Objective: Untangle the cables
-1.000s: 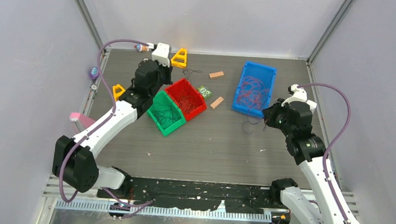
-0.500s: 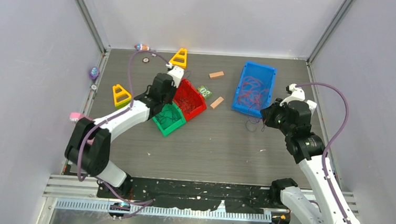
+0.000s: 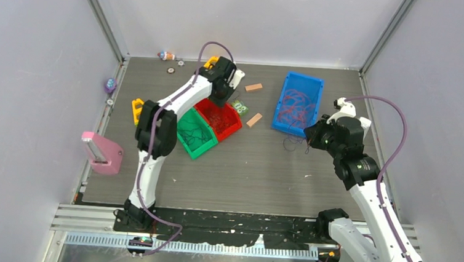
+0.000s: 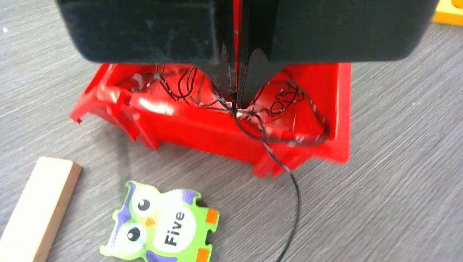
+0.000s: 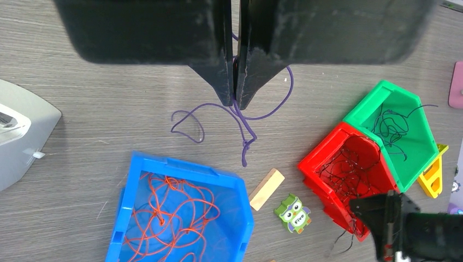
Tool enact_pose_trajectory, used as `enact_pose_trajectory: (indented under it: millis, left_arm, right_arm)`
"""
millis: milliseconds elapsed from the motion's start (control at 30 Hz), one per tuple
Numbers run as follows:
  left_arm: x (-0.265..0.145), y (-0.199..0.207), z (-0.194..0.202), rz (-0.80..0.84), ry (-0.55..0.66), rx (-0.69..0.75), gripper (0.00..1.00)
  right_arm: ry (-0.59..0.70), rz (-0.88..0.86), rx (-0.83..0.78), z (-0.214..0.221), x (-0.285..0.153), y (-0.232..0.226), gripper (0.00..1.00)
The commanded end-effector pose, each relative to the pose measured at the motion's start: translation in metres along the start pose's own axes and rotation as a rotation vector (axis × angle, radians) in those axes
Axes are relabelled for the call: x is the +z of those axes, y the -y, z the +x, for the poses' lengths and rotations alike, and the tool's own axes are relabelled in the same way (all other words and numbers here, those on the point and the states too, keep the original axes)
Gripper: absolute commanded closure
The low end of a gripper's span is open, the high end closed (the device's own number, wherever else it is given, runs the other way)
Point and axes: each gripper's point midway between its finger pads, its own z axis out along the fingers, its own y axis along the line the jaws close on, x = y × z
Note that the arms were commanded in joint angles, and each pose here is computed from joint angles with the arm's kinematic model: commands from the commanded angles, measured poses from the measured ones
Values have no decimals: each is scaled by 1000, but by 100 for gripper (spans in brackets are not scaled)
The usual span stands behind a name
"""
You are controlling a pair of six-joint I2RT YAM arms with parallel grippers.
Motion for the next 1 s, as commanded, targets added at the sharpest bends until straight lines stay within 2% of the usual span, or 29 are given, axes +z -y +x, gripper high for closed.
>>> enact_pose_trajectory:
  millis: [0,67,133,233,400,567,700,833,967]
  left_arm:
    - [3,16,45,114,-308,-3,100]
    - [12,17,56,122,-367,2,100]
    - [17,16,59,114,-372,5,100]
    - [13,16,56,106,-346,-7,92]
    - [-23,11,24,78,-194,-52,72]
    - [-74,5,-10,54,-16,-93,60]
    - [-106,2,-21,44,64,-107,53]
    - [-139,0,-25,38,130,-114,39]
    - [-171,-8,-21,-10,222,-160,32]
  right_arm:
    - [75,-28,-18,-23,-10,-9,95]
    - [79,-20,-21,-23,-11,-7,95]
    - [76,-18,-22,-22,-10,-6,95]
    - [62,-23,-23,-19,-8,-7,95]
    - [45,-49,-28,-19,-4,-12,95]
    - [-8,-92,-34,-12,3,-20,95]
    - [-54,-155,-32,-7,8,-34,95]
    - [-38,-209,-77,-18,4,-61,95]
    - [-9,-301,-149,-34,-8,-106,95]
